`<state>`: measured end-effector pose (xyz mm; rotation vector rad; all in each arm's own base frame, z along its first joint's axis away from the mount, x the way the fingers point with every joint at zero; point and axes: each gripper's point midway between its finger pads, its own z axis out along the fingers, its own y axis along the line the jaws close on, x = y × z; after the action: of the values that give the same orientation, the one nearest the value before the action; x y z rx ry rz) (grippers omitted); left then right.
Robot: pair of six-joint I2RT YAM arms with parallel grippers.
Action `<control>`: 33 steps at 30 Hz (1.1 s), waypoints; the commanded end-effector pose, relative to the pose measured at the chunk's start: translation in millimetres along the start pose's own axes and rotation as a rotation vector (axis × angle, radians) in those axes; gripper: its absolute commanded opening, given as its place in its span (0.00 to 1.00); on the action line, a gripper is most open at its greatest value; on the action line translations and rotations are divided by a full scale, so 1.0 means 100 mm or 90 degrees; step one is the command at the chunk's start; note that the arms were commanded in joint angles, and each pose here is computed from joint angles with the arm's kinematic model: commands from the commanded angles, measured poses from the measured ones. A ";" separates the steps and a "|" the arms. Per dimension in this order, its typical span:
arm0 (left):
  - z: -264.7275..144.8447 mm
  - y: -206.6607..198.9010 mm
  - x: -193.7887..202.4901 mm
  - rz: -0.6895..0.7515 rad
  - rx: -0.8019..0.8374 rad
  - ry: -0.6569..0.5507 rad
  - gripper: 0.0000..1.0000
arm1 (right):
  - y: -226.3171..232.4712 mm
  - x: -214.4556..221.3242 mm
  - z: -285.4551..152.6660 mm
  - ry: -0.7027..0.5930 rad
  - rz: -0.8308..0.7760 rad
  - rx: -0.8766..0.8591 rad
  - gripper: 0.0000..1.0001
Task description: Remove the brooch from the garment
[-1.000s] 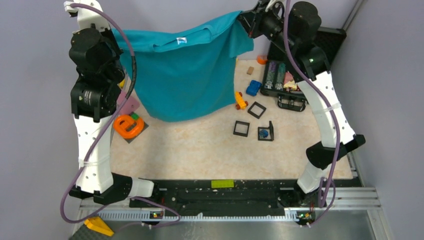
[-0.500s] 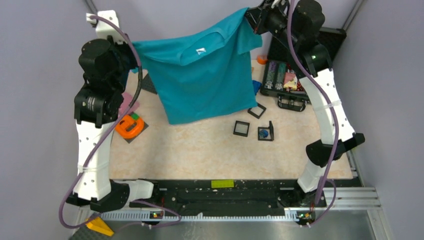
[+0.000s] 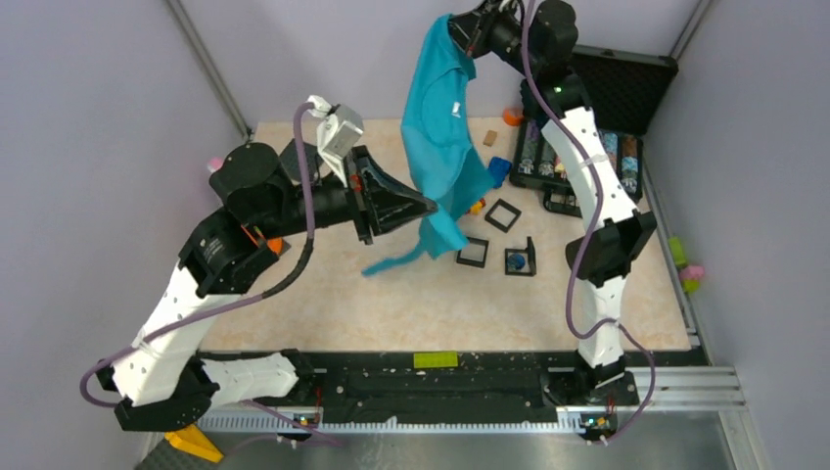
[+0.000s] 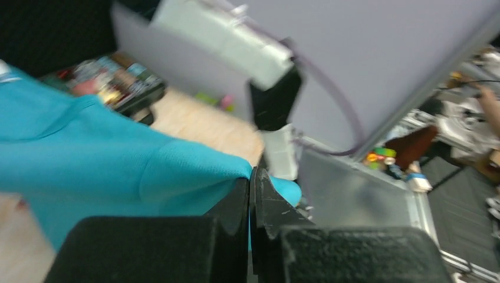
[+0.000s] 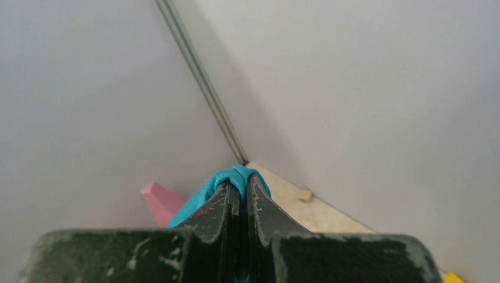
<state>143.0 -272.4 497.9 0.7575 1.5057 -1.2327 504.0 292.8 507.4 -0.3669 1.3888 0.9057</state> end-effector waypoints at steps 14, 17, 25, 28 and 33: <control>1.27 -1.41 -0.83 0.044 0.343 -0.117 0.00 | 1.81 -0.48 -0.19 -0.098 0.096 -0.426 0.00; 1.40 -1.37 -0.80 0.042 0.334 -0.125 0.00 | 2.05 -0.56 -0.32 -0.100 0.099 -0.470 0.00; 1.54 -1.23 -0.76 0.045 0.287 -0.128 0.00 | 2.03 -0.56 -0.31 -0.097 0.078 -0.442 0.00; 1.43 -1.07 -0.77 0.067 0.226 -0.122 0.00 | 1.89 -0.65 -0.31 -0.107 0.073 -0.414 0.00; 0.88 -0.28 -0.88 0.056 0.034 -0.108 0.00 | 1.36 -0.90 -0.40 -0.124 0.059 -0.310 0.00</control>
<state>135.0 -440.5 570.2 0.9215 1.2505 -1.4346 386.7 381.9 568.5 -0.6565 1.0862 1.4756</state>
